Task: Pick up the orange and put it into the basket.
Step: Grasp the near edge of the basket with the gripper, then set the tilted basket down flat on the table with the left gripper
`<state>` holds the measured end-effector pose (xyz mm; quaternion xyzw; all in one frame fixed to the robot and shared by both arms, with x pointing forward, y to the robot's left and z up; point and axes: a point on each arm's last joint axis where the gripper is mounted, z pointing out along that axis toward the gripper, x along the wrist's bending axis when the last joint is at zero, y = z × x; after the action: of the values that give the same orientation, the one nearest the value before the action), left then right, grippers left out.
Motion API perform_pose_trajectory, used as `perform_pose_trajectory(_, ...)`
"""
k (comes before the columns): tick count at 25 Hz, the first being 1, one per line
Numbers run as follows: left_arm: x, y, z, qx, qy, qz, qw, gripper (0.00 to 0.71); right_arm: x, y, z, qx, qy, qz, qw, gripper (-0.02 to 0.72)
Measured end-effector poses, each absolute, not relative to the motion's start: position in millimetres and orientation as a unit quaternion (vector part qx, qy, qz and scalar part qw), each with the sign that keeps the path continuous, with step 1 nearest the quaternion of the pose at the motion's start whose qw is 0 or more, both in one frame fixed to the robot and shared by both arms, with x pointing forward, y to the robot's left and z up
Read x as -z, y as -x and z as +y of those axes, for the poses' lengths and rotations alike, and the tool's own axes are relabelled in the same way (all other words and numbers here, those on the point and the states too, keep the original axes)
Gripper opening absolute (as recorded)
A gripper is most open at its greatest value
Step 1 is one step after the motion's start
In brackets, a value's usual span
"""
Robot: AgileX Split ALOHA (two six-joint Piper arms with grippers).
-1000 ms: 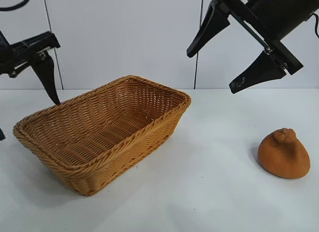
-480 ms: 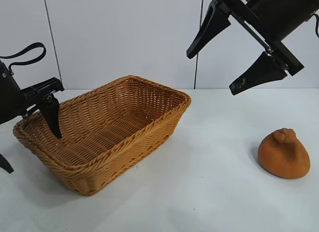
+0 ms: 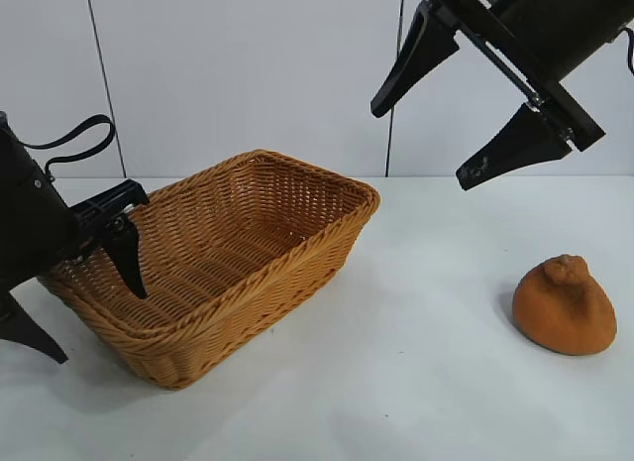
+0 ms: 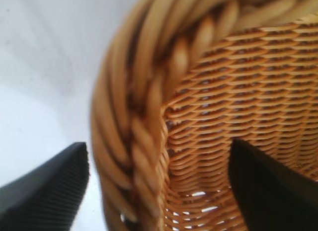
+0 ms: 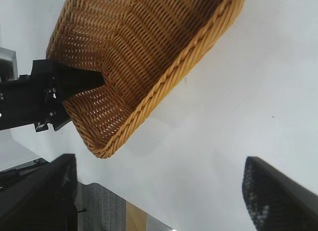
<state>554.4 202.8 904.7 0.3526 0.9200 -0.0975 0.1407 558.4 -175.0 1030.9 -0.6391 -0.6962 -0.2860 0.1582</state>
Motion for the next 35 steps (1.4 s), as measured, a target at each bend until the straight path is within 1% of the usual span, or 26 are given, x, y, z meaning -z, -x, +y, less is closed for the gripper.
perform_pose_trajectory(3, -906, -554, 203, 0.101, -0.353, 0.920, 0.135, 0.083, -1031, -558, -175, 0.284, 0.638, -0.697, 0.161, 0.619)
perform_pose_trajectory(7, -921, -567, 211, 0.107, -0.377, 0.909, 0.139, 0.083, -1031, -557, -175, 0.281, 0.637, -0.699, 0.164, 0.619)
perform_pose_trajectory(12, -946, -586, 222, 0.102, -0.443, 0.877, 0.157, 0.083, -1031, -557, -175, 0.280, 0.637, -0.699, 0.165, 0.619)
perform_pose_trajectory(14, -956, -593, 221, 0.101, -0.470, 0.862, 0.164, 0.083, -1031, -557, -175, 0.280, 0.637, -0.700, 0.164, 0.619)
perform_pose_trajectory(17, -962, -604, 218, 0.109, -0.514, 0.836, 0.159, 0.083, -1031, -556, -175, 0.278, 0.636, -0.700, 0.166, 0.619)
perform_pose_trajectory(22, -956, -621, 213, 0.126, -0.577, 0.795, 0.136, 0.083, -1031, -555, -175, 0.276, 0.635, -0.701, 0.170, 0.619)
perform_pose_trajectory(27, -946, -623, 204, 0.144, -0.633, 0.752, 0.112, 0.083, -1030, -555, -175, 0.273, 0.634, -0.702, 0.173, 0.619)
perform_pose_trajectory(31, -937, -619, 190, 0.153, -0.657, 0.732, 0.098, 0.083, -1030, -555, -175, 0.273, 0.634, -0.702, 0.173, 0.619)
perform_pose_trajectory(35, -923, -621, 184, 0.156, -0.658, 0.730, 0.094, 0.083, -1030, -555, -175, 0.273, 0.634, -0.702, 0.173, 0.619)
